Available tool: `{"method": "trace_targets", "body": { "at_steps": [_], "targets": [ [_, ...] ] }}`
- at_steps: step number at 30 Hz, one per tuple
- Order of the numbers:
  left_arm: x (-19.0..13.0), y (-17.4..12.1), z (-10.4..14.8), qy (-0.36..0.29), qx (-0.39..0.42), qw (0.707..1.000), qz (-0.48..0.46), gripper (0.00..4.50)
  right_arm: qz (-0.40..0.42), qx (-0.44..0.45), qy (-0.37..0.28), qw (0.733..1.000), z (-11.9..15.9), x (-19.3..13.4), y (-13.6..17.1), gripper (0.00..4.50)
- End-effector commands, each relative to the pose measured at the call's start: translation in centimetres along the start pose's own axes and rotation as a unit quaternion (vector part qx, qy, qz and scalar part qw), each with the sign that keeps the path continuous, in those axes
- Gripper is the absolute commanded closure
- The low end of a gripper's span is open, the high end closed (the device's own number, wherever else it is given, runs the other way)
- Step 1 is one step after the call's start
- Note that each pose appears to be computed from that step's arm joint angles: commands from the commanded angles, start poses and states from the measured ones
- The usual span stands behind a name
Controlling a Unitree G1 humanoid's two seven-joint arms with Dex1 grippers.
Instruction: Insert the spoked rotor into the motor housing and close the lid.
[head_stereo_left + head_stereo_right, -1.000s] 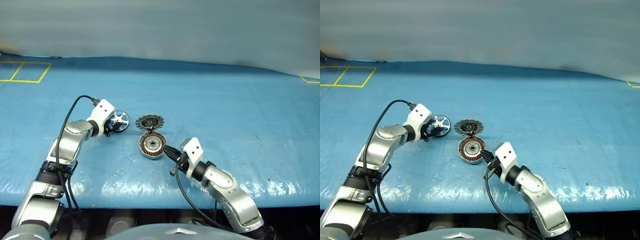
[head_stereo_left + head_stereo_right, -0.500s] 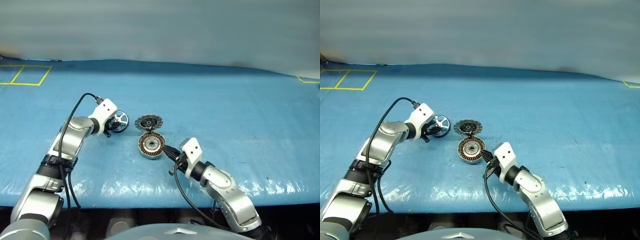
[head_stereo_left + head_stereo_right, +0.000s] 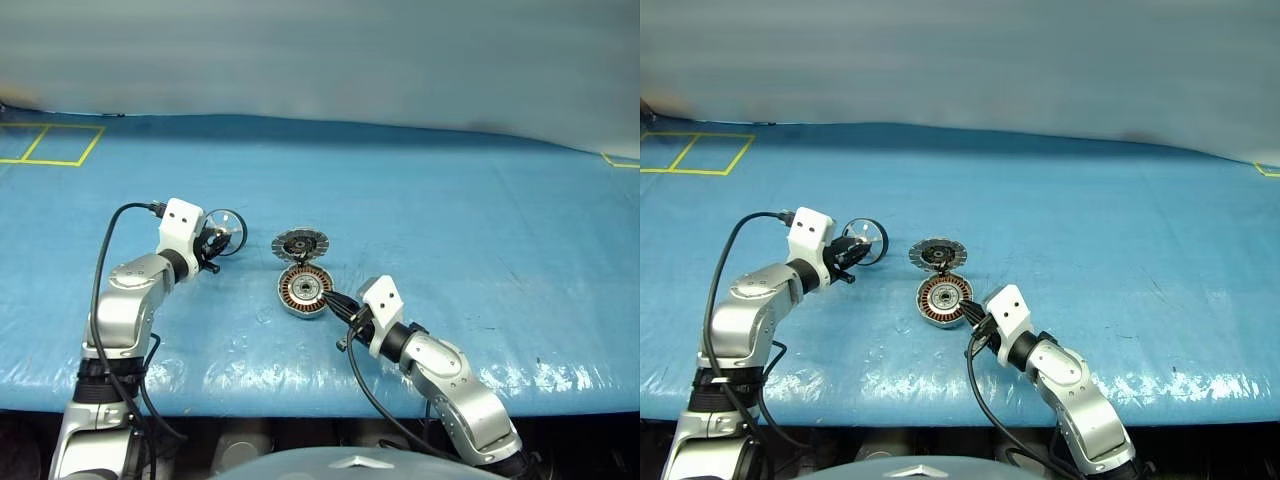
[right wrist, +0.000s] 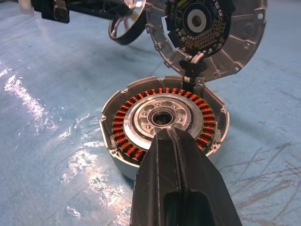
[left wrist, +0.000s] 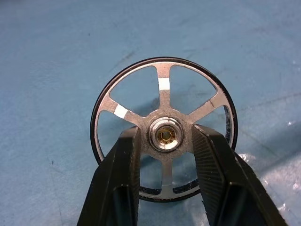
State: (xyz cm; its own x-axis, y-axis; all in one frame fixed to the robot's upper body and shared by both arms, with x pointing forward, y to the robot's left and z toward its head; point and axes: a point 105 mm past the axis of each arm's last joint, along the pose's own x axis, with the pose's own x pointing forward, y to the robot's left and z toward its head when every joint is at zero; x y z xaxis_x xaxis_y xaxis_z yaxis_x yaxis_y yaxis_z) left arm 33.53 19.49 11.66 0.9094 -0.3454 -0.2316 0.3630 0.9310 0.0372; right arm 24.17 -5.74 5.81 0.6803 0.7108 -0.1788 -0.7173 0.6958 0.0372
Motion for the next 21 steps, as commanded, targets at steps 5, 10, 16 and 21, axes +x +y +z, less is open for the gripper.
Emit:
{"method": "trace_targets", "body": {
  "at_steps": [5, 10, 16, 21],
  "targets": [
    [-3.0, -2.9, 6.4, -0.185, -0.018, 0.980, -0.075, 3.17, 0.008, -0.015, -0.027, 0.999, 1.3, -0.1, 0.0, 4.50],
    [-4.2, -6.8, 5.3, -0.162, 0.002, 0.965, -0.205, 3.17, -0.006, -0.023, -0.055, 0.998, 1.6, -0.8, -0.4, 4.50],
    [-4.9, -9.9, 3.0, -0.080, 0.038, 0.949, -0.303, 3.17, -0.031, -0.023, -0.080, 0.996, 1.0, -1.6, -1.1, 4.50],
    [-4.4, -11.0, 1.1, -0.016, 0.080, 0.945, -0.318, 3.17, -0.037, -0.011, -0.086, 0.996, -0.3, -2.2, -1.1, 4.50]
  ]
}}
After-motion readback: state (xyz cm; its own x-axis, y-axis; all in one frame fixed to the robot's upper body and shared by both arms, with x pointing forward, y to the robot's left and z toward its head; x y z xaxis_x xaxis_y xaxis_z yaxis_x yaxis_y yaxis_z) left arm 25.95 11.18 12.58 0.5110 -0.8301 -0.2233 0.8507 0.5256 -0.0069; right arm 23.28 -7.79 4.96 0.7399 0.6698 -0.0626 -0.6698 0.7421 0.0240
